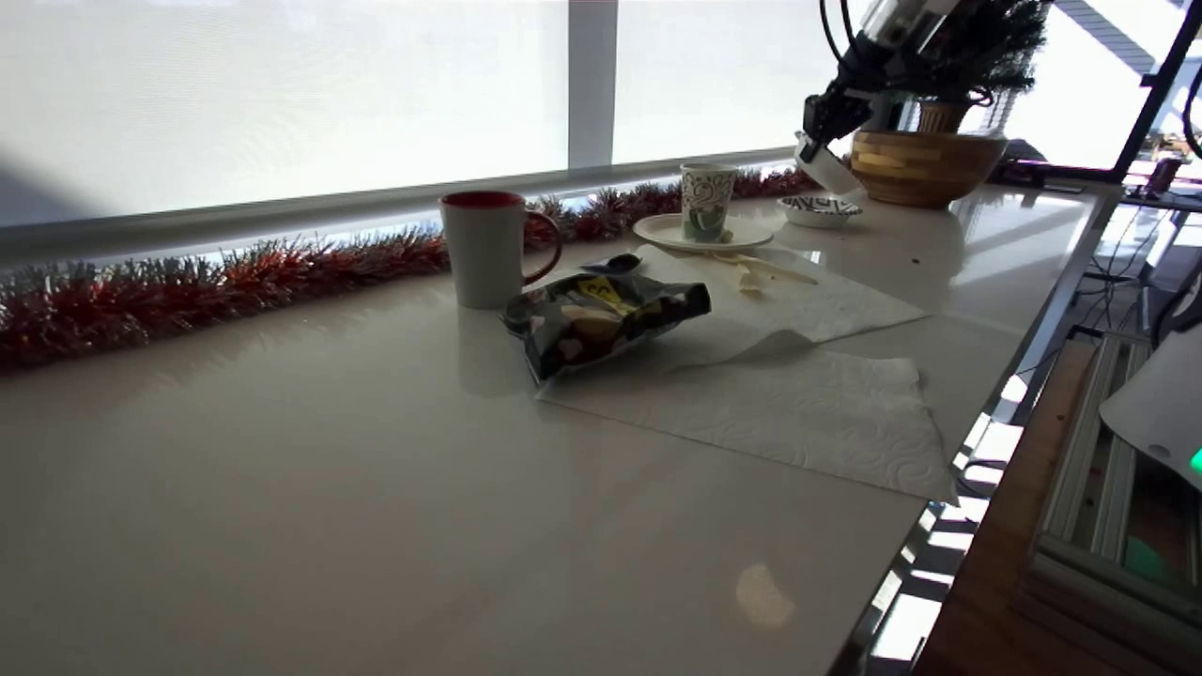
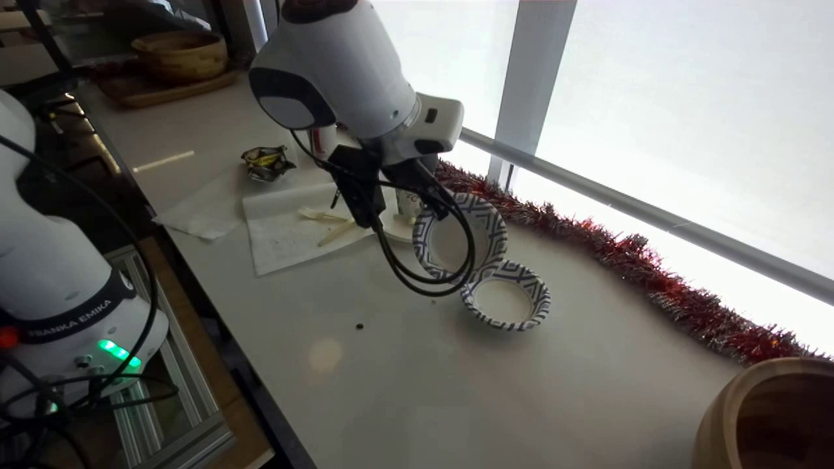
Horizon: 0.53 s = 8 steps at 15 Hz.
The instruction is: Pick up the bowl with content, empty its content into the cup and place the bowl on top of the other bowl
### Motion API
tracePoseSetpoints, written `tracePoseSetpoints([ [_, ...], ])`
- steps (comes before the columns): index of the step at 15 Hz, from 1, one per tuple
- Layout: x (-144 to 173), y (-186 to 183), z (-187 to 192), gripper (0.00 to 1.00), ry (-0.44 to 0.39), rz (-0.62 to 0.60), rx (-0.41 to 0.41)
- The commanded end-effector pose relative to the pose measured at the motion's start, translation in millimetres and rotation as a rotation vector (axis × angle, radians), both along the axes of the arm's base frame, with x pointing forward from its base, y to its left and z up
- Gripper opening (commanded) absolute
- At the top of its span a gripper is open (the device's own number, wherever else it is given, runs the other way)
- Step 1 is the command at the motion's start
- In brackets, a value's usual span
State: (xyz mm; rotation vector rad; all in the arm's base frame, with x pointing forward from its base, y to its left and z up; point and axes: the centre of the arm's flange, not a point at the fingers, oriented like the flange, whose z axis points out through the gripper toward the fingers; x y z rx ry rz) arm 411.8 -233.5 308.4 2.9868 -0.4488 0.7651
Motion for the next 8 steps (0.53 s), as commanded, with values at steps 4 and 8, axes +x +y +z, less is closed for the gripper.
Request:
tracePoseSetpoints([
  [4,10,-36,-50,0.01,0.23,-0.052,-0.241],
  [8,2,-62,-69,0.01,0.378,-0.048,-0.367],
])
